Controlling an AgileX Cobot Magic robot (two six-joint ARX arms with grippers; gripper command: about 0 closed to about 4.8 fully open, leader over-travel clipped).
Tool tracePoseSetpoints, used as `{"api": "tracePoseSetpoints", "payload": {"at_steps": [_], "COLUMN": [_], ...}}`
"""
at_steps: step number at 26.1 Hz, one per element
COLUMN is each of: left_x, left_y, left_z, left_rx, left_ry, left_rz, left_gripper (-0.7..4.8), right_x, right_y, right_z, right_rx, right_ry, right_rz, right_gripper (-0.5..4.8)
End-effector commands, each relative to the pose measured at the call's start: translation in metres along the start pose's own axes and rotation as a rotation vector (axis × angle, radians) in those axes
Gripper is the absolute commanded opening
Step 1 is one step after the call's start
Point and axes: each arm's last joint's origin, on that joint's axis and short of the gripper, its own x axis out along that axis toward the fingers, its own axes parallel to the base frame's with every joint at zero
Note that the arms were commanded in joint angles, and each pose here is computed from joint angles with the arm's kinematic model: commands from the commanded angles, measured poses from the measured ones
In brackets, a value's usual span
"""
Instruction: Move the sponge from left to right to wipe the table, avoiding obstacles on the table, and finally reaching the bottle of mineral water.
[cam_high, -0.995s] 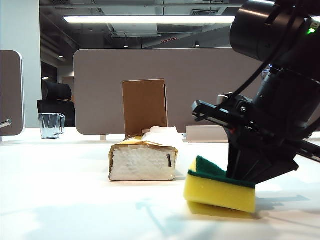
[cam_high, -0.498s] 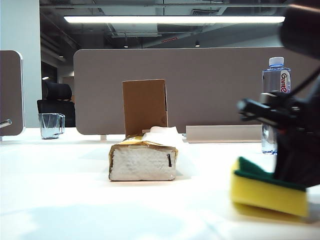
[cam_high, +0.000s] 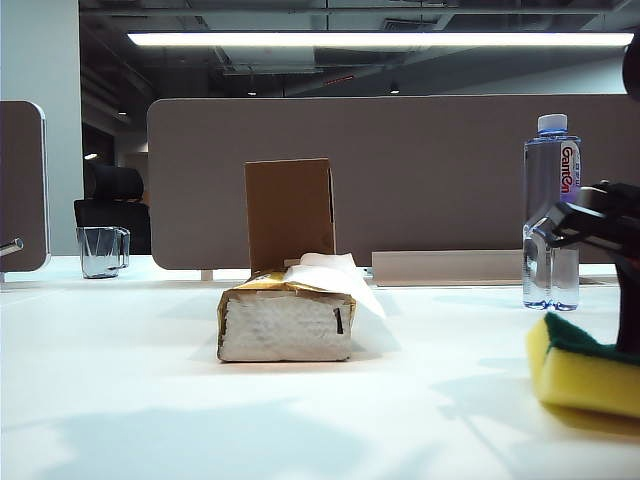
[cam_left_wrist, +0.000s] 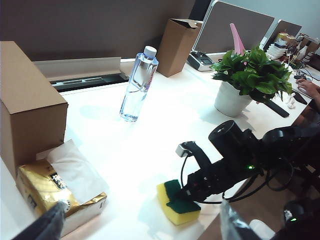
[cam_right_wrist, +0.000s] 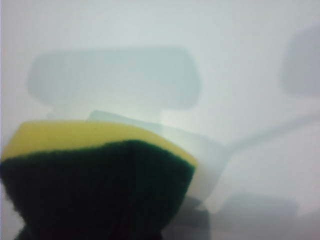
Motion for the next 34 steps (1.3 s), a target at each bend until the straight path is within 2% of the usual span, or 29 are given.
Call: {"api": "tracePoseSetpoints", "payload": {"at_steps": [1, 15, 22, 27, 34], "left_x": [-0.001, -0.001, -0.001, -0.001, -0.001], "left_y": [0.000, 0.000, 0.000, 0.000, 0.000], "left_z": [0.003, 0.003, 0.003, 0.003, 0.003], "left_rx": [0.007, 0.007, 0.007, 0.006, 0.006], "left_ry": [-0.024, -0.031, -0.031, -0.030, -0.030], "left_rz": [0.012, 0.036, 0.036, 0.037, 0.037], "left_gripper": [4.02, 4.02, 4.02, 4.02, 4.02], "right_x": [0.001, -0.017, -0.018, -0.019, -0.010], "right_y": [-0.020, -0.063, -0.066, -0.065, -0.070], "right_z": [-0.012, -0.002, 0.003, 0.014, 0.037], "right_rx": [0.011, 0.109, 0.116, 0.101, 0.098], "right_ry": [0.088, 0.046, 0.008, -0.062, -0.063], "right_rz": [-0.166, -0.178, -0.176, -0.181, -0.190], "right_gripper": [-0.09, -0.09, -0.09, -0.09, -0.09]}}
